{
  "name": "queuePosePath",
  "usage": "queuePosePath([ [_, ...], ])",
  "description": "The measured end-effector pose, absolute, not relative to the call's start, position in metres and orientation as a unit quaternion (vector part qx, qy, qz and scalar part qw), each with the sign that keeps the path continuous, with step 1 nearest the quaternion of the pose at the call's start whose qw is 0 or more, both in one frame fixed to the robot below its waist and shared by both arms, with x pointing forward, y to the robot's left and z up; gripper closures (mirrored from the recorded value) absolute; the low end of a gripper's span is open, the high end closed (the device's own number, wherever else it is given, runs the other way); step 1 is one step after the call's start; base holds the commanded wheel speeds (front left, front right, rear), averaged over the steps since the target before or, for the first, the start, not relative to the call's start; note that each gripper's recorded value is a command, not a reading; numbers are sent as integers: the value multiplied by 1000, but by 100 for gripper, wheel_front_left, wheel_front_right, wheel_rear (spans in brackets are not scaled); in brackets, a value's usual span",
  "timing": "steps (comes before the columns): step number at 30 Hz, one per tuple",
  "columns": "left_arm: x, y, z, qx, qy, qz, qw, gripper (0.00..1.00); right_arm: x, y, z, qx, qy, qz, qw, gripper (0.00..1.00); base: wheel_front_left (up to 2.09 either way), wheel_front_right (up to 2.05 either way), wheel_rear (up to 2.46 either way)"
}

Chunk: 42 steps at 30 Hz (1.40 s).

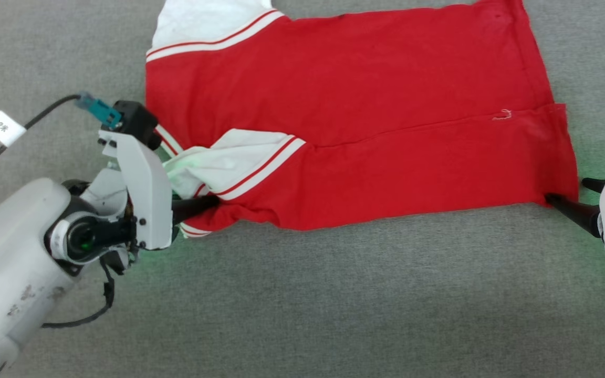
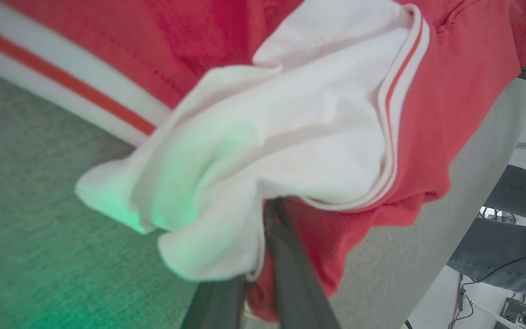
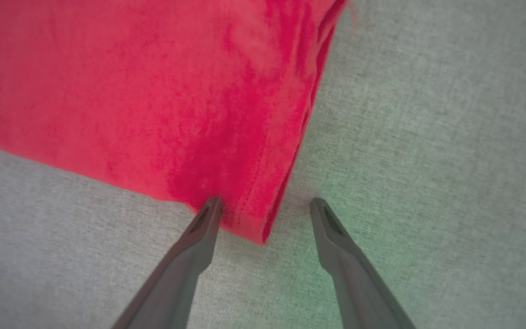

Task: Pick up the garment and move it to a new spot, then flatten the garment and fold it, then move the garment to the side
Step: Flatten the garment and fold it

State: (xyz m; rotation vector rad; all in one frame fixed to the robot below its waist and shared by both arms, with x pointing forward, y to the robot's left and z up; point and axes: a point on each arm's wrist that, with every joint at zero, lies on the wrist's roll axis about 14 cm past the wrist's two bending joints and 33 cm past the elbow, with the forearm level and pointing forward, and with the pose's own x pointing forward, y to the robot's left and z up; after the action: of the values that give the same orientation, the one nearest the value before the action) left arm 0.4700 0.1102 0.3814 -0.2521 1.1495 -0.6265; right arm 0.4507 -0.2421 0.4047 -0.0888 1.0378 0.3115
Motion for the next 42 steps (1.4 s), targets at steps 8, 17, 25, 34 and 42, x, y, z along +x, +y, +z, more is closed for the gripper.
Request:
queuePosePath([
  [8, 472, 108, 381, -127, 523, -294, 790, 100, 458, -238, 390, -43, 517, 150, 842, 100, 0, 0, 0],
  [17, 463, 110, 392, -136, 496, -304, 802, 100, 455, -239, 399, -29, 489, 149, 859, 100, 0, 0, 0],
  [25, 416, 126, 404, -125, 499, -316, 797, 100, 411, -248, 404, -36, 509, 156, 846, 100, 0, 0, 0],
  [34, 377, 123, 414, -142, 497, -323, 793, 100, 373, -246, 404, -25, 522, 162, 837, 66, 0, 0, 0],
  [42, 380, 124, 432, -162, 438, -314, 827, 0, 399, -242, 440, -1, 423, 142, 895, 0, 0, 0, 0],
])
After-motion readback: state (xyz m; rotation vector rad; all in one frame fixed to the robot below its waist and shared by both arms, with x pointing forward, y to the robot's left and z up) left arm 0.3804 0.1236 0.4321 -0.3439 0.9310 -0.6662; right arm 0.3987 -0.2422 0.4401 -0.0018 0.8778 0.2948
